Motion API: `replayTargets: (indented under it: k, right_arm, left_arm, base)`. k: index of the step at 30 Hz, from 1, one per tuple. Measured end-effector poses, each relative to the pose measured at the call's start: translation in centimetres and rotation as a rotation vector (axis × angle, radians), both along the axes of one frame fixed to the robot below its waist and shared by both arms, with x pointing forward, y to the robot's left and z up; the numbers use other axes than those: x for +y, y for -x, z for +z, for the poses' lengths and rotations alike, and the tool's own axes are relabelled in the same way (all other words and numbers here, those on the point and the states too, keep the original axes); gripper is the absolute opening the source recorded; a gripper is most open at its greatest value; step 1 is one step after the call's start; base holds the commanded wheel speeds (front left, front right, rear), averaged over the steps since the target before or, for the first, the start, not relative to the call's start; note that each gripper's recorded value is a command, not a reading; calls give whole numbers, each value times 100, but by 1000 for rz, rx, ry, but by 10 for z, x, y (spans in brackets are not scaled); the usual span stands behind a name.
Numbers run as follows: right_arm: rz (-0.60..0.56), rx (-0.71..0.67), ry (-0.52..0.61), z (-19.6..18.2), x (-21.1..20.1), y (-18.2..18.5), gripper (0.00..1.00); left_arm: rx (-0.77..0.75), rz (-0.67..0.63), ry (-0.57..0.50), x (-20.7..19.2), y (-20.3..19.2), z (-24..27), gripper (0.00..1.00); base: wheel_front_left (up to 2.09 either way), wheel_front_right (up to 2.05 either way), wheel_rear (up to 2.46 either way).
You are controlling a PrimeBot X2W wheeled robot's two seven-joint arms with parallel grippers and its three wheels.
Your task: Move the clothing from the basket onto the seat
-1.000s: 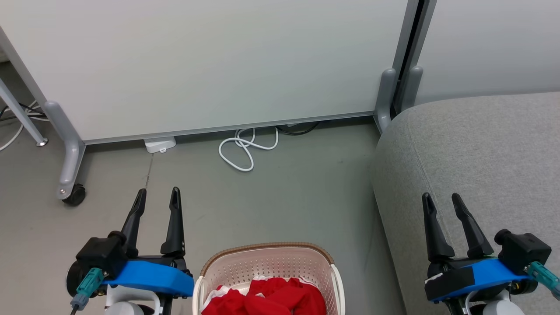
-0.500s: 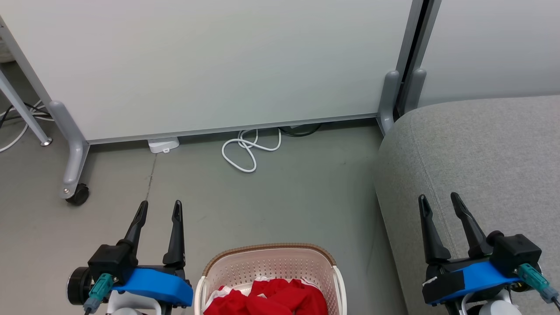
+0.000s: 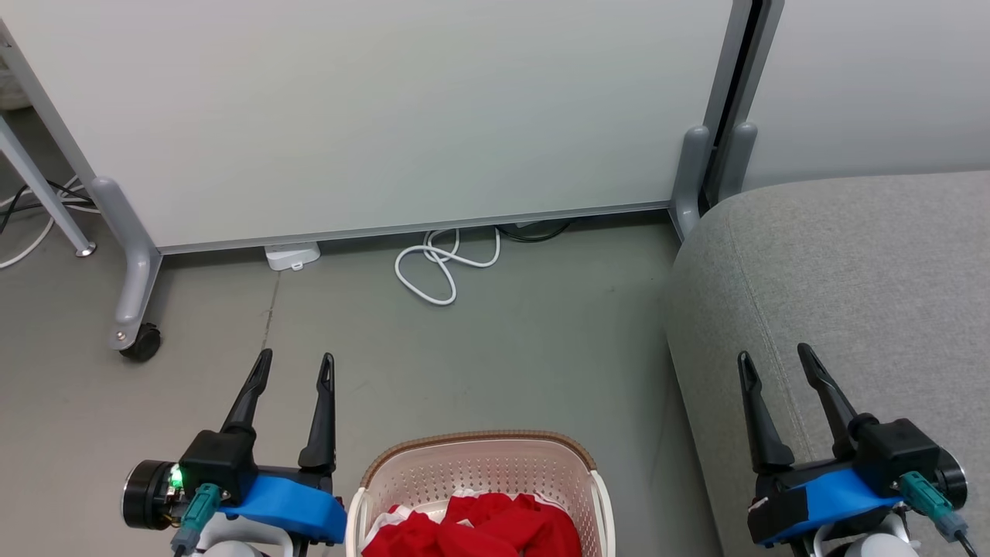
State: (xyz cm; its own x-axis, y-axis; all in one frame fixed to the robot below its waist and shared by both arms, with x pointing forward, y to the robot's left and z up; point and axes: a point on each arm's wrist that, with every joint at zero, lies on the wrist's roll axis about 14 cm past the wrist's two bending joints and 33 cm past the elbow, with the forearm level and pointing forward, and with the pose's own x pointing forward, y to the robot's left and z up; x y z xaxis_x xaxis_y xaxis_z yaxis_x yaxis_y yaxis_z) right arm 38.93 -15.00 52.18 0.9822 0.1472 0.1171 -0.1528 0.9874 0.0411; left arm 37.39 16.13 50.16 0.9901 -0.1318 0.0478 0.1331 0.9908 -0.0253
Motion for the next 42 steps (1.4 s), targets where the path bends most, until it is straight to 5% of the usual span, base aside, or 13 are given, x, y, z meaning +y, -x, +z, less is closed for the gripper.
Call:
replayTargets:
  k: [29, 42]
  right_arm:
    - [-2, 22, 69, -11, -2, -1, 100]
    - [-3, 13, 70, -9, -3, -12, 100]
  left_arm:
    - [-6, 1, -50, -1, 1, -2, 100]
    - [64, -219, -152, -50, -21, -27, 100]
  base:
    - [0, 0, 0]
    - [0, 0, 0]
